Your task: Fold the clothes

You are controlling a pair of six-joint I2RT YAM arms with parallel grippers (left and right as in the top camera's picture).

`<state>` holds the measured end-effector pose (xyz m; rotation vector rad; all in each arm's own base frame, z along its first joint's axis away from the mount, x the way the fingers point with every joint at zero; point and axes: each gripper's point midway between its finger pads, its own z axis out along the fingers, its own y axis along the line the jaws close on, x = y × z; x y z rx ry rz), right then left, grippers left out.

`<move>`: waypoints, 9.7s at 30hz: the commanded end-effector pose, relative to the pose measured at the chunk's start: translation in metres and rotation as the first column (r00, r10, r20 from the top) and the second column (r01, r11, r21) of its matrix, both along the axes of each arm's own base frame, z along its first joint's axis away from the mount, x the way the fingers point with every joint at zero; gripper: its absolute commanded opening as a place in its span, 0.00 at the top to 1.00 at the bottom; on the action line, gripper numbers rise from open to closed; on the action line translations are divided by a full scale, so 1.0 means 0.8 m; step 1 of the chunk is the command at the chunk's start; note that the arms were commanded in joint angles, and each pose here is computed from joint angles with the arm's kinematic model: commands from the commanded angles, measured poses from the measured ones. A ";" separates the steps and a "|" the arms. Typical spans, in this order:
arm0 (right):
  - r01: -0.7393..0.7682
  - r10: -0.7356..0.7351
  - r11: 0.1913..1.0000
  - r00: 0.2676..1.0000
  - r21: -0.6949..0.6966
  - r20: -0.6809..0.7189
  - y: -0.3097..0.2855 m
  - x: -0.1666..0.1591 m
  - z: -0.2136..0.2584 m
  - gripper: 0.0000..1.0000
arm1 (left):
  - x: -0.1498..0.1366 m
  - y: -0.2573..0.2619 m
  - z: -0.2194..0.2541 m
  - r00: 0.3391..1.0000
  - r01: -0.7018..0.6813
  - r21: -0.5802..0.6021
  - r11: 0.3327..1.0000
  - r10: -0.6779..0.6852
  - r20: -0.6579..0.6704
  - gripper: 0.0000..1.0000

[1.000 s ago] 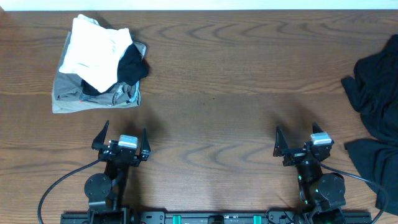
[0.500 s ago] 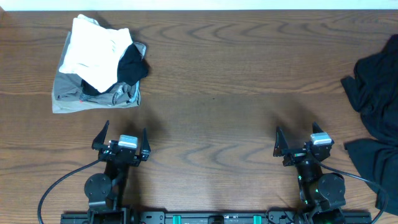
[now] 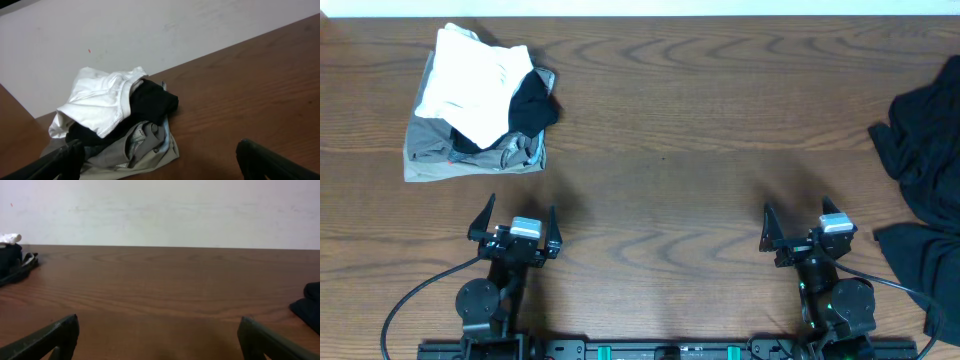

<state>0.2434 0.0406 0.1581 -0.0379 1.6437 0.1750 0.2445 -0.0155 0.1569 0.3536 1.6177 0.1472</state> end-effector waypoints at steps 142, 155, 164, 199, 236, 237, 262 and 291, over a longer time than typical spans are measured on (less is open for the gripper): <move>0.024 -0.024 1.000 1.000 -0.011 -0.004 -0.006 0.001 -0.002 0.01 | -0.001 -0.004 -0.020 0.998 0.018 0.007 1.000 -0.017 -0.054 0.02; 0.024 -0.024 1.000 1.000 -0.011 -0.004 -0.006 0.001 -0.002 0.01 | -0.001 -0.004 -0.020 0.998 0.018 0.007 1.000 -0.017 -0.055 0.02; 0.024 -0.024 1.000 1.000 -0.011 -0.004 -0.006 0.001 -0.002 0.01 | -0.001 -0.004 -0.017 0.999 0.018 0.008 1.000 -0.017 -0.044 0.02; 0.026 0.010 0.995 0.937 0.099 -0.350 0.016 0.058 0.089 0.01 | 0.047 -0.067 0.152 0.900 0.135 -0.502 0.854 -0.317 -0.298 0.02; 0.589 -0.365 0.808 0.530 0.022 -0.766 -0.299 0.276 -0.168 0.32 | 0.110 -0.064 0.088 0.667 -0.050 -0.496 0.867 -0.341 -0.662 0.02; 0.597 -0.379 0.802 0.520 0.008 -0.766 -0.302 0.275 -0.175 0.32 | 0.110 -0.064 0.088 0.667 -0.050 -0.496 0.867 -0.341 -0.663 0.02; -0.234 0.481 0.857 0.683 0.458 -0.550 0.027 0.307 -0.040 0.99 | 0.111 -0.064 0.089 0.672 -0.046 -0.496 0.867 -0.340 -0.658 0.15; -0.290 0.309 0.944 0.598 0.160 -0.740 0.082 0.249 -0.052 0.29 | 0.109 -0.065 0.094 0.680 -0.039 -0.496 0.867 -0.340 -0.649 0.14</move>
